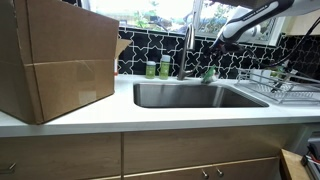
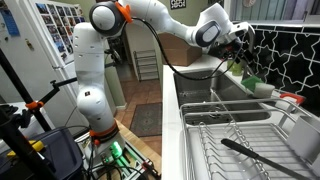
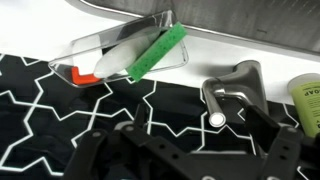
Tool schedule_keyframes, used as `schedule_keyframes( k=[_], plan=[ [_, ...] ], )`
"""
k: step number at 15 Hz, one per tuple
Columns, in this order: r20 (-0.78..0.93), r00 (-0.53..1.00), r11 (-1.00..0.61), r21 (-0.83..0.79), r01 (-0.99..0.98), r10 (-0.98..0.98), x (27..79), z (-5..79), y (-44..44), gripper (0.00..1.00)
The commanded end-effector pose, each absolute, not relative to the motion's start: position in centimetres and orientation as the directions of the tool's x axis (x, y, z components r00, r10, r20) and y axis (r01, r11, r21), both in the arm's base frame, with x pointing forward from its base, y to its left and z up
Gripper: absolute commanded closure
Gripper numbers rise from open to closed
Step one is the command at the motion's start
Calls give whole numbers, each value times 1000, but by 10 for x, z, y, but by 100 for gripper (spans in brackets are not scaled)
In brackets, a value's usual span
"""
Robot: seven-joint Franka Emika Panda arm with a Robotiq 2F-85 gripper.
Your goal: Touch the faucet handle then pick up the fork and put it into the dish rack
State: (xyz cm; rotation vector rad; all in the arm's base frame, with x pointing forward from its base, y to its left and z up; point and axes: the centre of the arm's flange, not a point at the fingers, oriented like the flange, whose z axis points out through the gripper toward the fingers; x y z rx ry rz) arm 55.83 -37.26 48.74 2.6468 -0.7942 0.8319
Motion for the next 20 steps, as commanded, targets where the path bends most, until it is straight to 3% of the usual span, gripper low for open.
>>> schedule_keyframes(
  k=[1, 8, 15, 16, 20],
  plan=[
    [571, 722, -851, 76, -520, -390, 587, 488, -396, 0],
    [517, 779, -882, 92, -463, -355, 621, 467, -411, 0],
    [501, 807, -910, 85, -405, -312, 636, 462, -409, 28],
    [500, 810, -913, 86, -399, -307, 638, 462, -409, 43],
    [488, 822, -920, 88, -382, -295, 644, 461, -409, 70]
  ],
)
